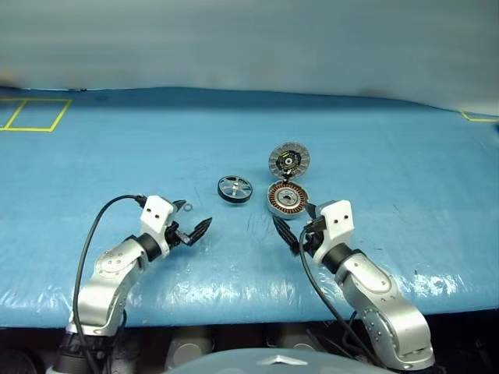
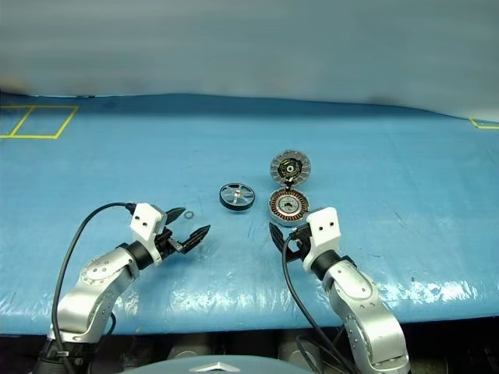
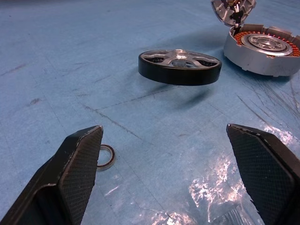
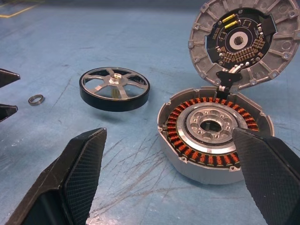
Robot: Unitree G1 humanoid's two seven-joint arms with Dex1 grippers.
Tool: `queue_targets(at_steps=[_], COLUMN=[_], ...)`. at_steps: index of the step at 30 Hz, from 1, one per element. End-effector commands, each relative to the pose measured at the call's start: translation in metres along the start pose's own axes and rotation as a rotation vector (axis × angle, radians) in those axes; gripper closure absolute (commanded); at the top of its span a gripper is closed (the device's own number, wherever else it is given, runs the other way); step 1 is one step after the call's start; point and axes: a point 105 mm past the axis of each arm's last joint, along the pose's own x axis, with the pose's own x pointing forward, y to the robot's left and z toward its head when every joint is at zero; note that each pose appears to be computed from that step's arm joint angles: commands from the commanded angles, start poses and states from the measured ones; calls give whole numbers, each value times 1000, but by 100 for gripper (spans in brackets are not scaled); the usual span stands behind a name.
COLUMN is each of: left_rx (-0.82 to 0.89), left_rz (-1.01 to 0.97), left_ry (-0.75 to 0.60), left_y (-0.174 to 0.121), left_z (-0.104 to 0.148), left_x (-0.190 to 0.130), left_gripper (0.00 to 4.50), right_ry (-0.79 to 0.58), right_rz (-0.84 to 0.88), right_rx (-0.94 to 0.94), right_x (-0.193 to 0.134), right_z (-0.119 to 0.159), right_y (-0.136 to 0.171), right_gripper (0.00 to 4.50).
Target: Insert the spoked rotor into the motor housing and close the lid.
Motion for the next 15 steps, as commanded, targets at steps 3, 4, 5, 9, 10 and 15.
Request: queue_targets(at_steps=[3,4,5,9,10,15], left_rx=[15,15,17,19,20,20], left_rz=[-7,-13,-18,-26,-27,-31], left_ry=[-48,-45,-41,-40,-37,-26], left_y=[-1,-1,-2,-2,-2,-2], left_z=[10,9,9,10,10,8], left_x=[-1,-1,-1,-1,-1,-3], left_gripper=[0,0,0,0,0,0], right_ry=[-71,-78,-79,-66,-59,-28], right_rz=[-25,-36,-36,-35,-37,-30], right_rx=[-36,-42,-43,-45,-46,-37], right_x=[-1,-1,-1,-2,-2,-4], right_z=[14,15,16,14,12,7], right_y=[-3,-5,-5,-5,-5,-4], right_gripper=[2,2,2,2,2,2])
